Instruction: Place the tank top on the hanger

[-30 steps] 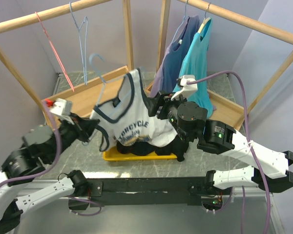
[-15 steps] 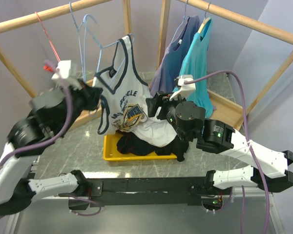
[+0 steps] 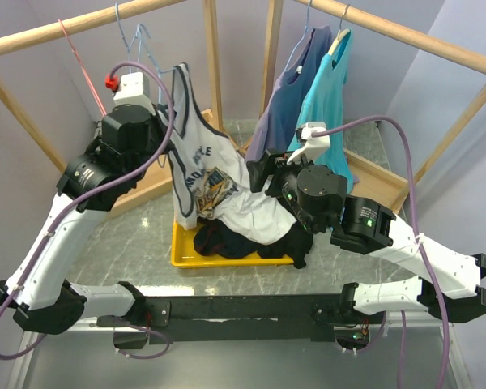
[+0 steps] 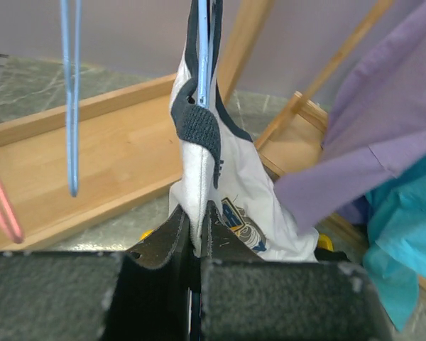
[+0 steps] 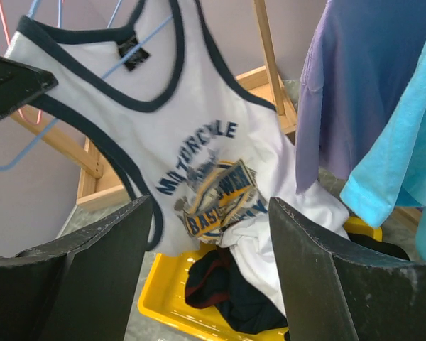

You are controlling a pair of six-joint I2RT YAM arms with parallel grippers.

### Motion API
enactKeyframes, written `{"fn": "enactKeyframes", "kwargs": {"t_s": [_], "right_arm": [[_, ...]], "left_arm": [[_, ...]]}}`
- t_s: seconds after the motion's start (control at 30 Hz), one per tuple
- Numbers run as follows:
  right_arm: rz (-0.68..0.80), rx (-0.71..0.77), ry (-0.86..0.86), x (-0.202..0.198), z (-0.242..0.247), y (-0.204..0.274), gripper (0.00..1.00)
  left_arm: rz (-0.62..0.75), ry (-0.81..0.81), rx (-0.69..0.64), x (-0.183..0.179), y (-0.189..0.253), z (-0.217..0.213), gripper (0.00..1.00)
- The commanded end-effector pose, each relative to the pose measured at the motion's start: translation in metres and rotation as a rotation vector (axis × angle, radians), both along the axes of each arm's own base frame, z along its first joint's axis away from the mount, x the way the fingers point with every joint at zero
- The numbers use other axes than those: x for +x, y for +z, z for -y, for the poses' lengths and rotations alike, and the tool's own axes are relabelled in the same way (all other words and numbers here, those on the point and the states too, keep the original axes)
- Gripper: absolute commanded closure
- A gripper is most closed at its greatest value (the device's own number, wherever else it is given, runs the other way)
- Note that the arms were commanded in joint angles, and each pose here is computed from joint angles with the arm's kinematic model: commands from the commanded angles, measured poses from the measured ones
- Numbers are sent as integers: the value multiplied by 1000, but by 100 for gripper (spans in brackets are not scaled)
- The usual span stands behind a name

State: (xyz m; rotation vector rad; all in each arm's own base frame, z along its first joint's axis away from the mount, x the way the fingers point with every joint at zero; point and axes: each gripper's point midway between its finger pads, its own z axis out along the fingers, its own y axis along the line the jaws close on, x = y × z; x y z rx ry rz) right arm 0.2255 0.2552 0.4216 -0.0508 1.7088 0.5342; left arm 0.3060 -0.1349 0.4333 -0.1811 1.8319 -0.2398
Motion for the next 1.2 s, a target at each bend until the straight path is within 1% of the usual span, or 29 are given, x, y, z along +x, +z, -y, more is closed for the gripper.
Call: {"fn": "enactKeyframes", "kwargs": {"t_s": [0.0, 0.17, 0.2, 0.27, 0.3, 0.4, 0.47, 0.53, 0.57, 0.6, 0.67, 0.77, 0.9, 1.0, 1.17], "right_arm": [[16, 43, 6, -1, 7, 17, 26], [19, 47, 19, -1, 2, 21, 26], [20, 48, 19, -1, 2, 22, 26], [20, 48, 24, -1, 0, 24, 25], [20, 45, 22, 0, -1, 24, 25], [19, 44, 27, 0, -2, 26, 25], [18, 45, 25, 0, -2, 25, 25], [15, 45, 20, 0, 0, 21, 25], [12, 43, 18, -1, 1, 19, 25], [5, 41, 16, 0, 1, 14, 25], [-3, 45, 16, -2, 3, 9, 25], [-30, 43, 38, -6, 2, -12, 25], [-79, 24, 42, -10, 3, -49, 25], [-104, 15, 46, -12, 3, -68, 25], [-129, 14, 60, -14, 1, -89, 25]], "left_arm": [[113, 52, -61, -1, 43, -23, 99], [156, 109, -42, 5, 67, -38, 99], [179, 109, -51, 3, 78, -40, 99], [189, 114, -42, 7, 85, -41, 99], [215, 116, -55, 4, 97, -43, 99], [224, 115, -45, 7, 104, -43, 99], [221, 116, -39, 8, 102, -42, 99], [196, 98, -25, 14, 87, -36, 99], [212, 98, -38, 13, 89, -36, 99], [186, 94, -24, 18, 74, -33, 99], [176, 78, -28, 23, 64, -29, 99], [159, 71, -27, 32, 52, -26, 99], [181, 53, -40, 38, 50, -22, 99], [196, 43, -40, 40, 50, -22, 99], [207, 39, 2, 47, 50, -28, 99]]}}
